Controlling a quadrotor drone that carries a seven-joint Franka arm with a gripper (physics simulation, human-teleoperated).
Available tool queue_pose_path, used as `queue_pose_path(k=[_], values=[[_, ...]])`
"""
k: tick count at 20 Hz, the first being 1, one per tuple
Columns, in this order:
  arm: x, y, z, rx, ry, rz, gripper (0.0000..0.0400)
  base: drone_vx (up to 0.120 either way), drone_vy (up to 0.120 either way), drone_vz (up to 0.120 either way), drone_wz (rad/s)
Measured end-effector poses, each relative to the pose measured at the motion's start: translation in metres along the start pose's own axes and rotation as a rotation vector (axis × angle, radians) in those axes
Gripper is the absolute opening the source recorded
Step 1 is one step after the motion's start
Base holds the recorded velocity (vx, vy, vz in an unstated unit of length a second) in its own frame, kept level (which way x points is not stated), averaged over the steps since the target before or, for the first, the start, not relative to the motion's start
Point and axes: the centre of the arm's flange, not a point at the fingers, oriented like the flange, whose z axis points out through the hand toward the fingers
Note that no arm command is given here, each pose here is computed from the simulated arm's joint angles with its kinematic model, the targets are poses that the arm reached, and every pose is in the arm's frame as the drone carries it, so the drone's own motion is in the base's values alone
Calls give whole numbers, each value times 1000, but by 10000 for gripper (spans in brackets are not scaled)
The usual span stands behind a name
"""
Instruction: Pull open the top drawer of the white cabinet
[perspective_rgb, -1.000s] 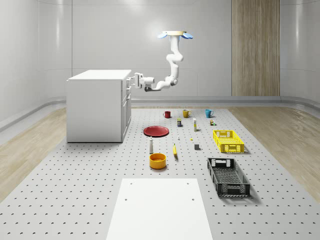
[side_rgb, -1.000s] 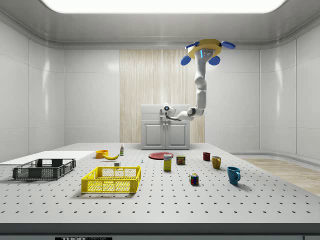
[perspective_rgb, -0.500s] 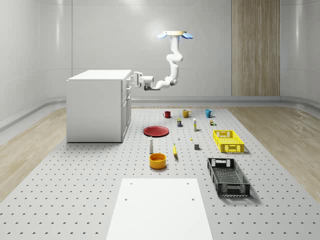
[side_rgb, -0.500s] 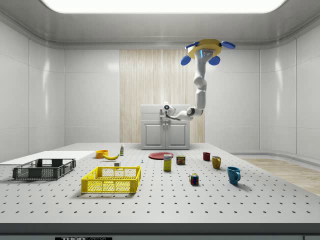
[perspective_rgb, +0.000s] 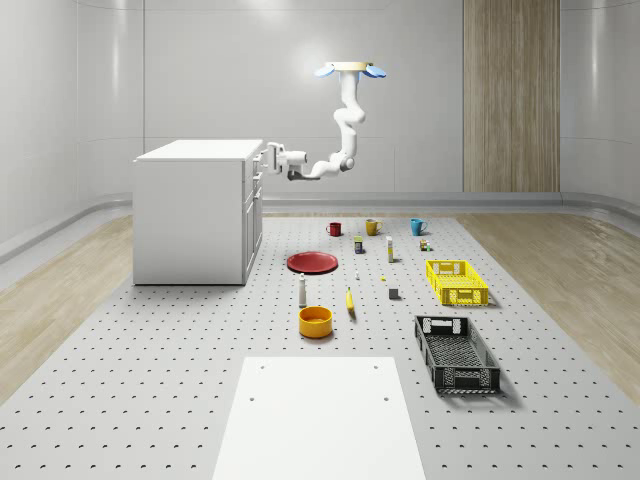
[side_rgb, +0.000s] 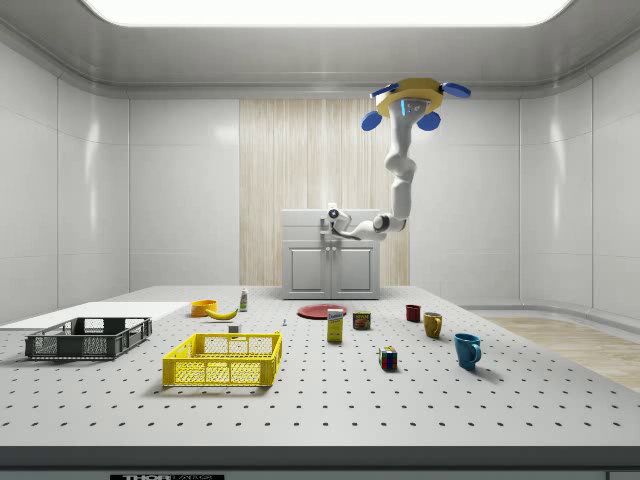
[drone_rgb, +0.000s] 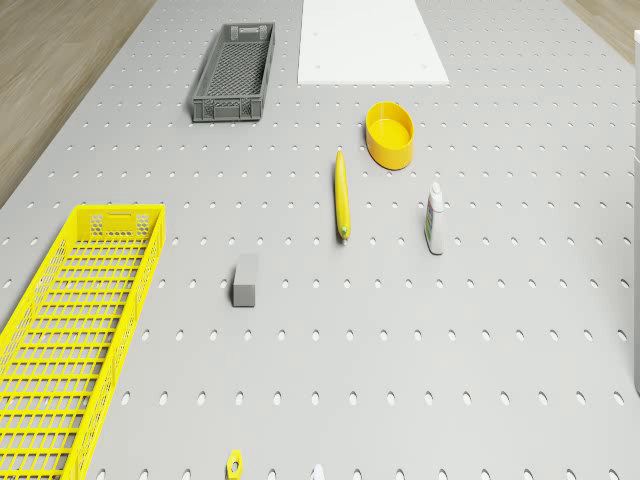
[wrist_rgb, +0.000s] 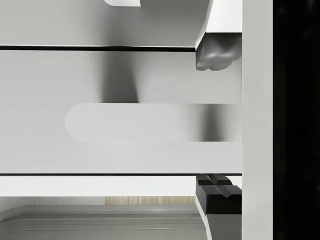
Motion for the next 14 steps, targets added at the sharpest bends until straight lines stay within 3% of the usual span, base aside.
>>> queue_pose_path(k=[14], values=[[-1, 2, 9, -4, -4, 0, 305, 0, 0, 0, 0]])
